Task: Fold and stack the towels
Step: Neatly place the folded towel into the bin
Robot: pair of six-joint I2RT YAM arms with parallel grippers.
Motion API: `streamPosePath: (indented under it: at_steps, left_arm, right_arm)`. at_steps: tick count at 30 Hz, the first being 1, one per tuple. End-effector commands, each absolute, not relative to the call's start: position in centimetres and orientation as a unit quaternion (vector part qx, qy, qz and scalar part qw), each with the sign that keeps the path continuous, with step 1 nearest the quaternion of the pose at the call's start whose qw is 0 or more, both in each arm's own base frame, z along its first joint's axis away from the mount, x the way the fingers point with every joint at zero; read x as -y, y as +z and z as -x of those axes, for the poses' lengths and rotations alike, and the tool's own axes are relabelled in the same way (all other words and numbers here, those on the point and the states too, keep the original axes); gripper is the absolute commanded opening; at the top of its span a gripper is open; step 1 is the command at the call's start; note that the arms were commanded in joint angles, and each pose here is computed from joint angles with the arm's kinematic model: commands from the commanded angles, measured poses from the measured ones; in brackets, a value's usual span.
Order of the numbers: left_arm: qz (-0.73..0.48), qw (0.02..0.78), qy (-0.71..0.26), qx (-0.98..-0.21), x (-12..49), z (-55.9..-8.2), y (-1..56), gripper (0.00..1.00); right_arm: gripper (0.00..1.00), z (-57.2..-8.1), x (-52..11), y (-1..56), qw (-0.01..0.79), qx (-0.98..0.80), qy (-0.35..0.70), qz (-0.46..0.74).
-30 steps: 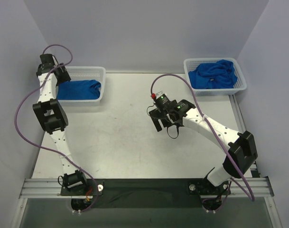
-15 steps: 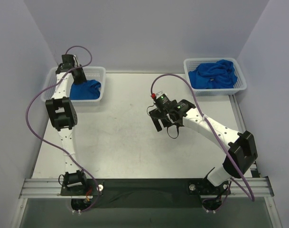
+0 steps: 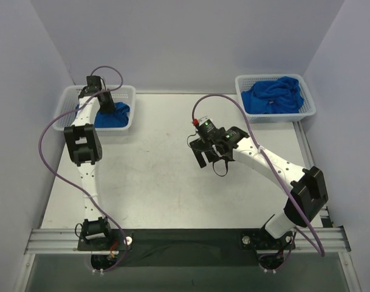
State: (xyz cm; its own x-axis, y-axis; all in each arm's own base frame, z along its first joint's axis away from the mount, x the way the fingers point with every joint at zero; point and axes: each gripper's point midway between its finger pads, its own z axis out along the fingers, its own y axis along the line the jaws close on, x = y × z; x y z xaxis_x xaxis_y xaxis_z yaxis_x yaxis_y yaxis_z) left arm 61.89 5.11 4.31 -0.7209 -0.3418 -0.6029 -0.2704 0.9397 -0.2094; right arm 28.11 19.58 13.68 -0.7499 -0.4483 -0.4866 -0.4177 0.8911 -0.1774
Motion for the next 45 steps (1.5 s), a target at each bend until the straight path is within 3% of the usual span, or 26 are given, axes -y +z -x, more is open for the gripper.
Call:
streamPosePath:
  at_steps: [1,12,30,41,45]
  left_arm:
    - [0.148,0.367,-0.069,-0.916,-3.5,-63.5,5.9,0.41]
    - [0.136,0.369,-0.092,-0.915,-0.9,-63.0,7.4,0.42]
    - [0.197,0.350,-0.043,-0.915,-8.4,-61.2,6.0,0.43]
    - [0.167,0.393,-0.094,-0.899,-5.2,-62.5,10.9,0.59]
    - [0.168,0.407,-0.104,-0.892,-4.9,-62.6,12.1,0.60]
  right_arm:
    - [0.86,-28.4,-19.4,14.4,0.265,-0.937,-0.031,0.226]
    - [0.86,-28.4,-19.3,14.3,0.265,-0.938,-0.033,0.220]
    - [0.86,-28.5,-19.4,14.1,0.261,-0.939,-0.033,0.223]
    - [0.86,-28.6,-19.4,14.3,0.265,-0.938,-0.034,0.223]
    - [0.86,-28.5,-19.3,14.4,0.266,-0.938,-0.035,0.221]
